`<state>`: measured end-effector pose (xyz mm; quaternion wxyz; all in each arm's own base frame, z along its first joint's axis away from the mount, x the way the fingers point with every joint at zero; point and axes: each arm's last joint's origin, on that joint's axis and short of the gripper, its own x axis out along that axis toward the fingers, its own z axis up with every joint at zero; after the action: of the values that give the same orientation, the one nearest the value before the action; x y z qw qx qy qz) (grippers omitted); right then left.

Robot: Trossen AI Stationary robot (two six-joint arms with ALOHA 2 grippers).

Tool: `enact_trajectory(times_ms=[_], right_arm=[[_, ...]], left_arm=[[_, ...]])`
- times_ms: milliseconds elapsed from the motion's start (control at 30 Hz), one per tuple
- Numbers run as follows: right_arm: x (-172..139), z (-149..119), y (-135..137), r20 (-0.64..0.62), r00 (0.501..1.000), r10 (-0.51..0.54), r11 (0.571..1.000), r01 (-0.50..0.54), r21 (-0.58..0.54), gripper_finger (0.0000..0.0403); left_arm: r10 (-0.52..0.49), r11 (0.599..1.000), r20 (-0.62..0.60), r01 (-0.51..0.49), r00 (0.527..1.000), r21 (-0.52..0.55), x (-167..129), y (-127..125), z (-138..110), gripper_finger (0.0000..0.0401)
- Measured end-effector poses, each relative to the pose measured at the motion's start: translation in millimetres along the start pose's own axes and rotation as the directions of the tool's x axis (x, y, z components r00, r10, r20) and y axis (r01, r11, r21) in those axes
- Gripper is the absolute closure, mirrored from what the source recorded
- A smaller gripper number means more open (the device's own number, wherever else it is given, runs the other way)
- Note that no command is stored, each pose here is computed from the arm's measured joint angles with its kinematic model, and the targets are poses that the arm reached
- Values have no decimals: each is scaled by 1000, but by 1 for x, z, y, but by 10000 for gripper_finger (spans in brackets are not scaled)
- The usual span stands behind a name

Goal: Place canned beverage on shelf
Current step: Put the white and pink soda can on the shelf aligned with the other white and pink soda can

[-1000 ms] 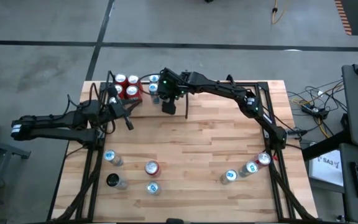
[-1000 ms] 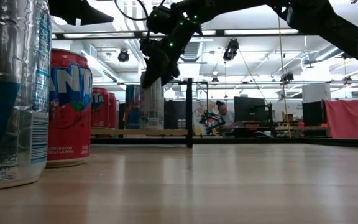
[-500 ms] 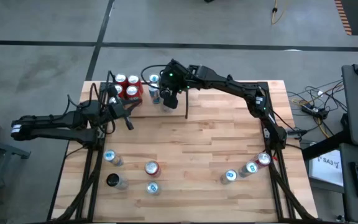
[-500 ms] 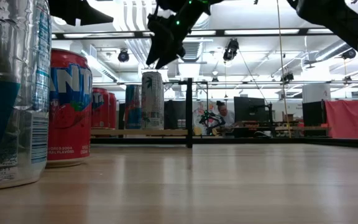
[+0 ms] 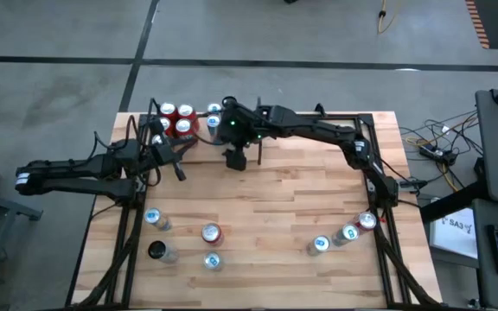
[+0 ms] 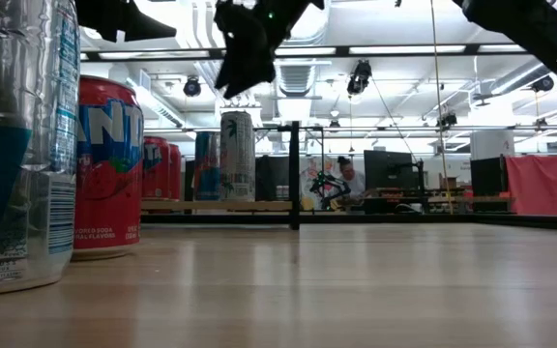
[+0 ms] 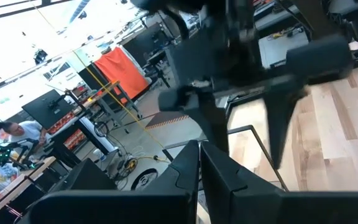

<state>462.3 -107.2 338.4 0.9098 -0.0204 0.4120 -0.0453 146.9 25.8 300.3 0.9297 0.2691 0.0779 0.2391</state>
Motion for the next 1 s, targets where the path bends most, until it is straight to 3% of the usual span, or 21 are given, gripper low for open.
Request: enact_trajectory(times_ms=[233,367,1000], right_arm=[[17,-12,-10,-103,992,-71,997,75,28,315],[18,-15,-13,-121,990,-76,997,78,15,382],[13,-24,-41,-195,954,-228,974,226,-33,390]], left_arm=[[0,1000,-1,0,1000,0,0,0,0,401],[-1,1000,-1,1,1000,0,0,0,0,401],[-1,1000,-1,1,1000,0,0,0,0,401]])
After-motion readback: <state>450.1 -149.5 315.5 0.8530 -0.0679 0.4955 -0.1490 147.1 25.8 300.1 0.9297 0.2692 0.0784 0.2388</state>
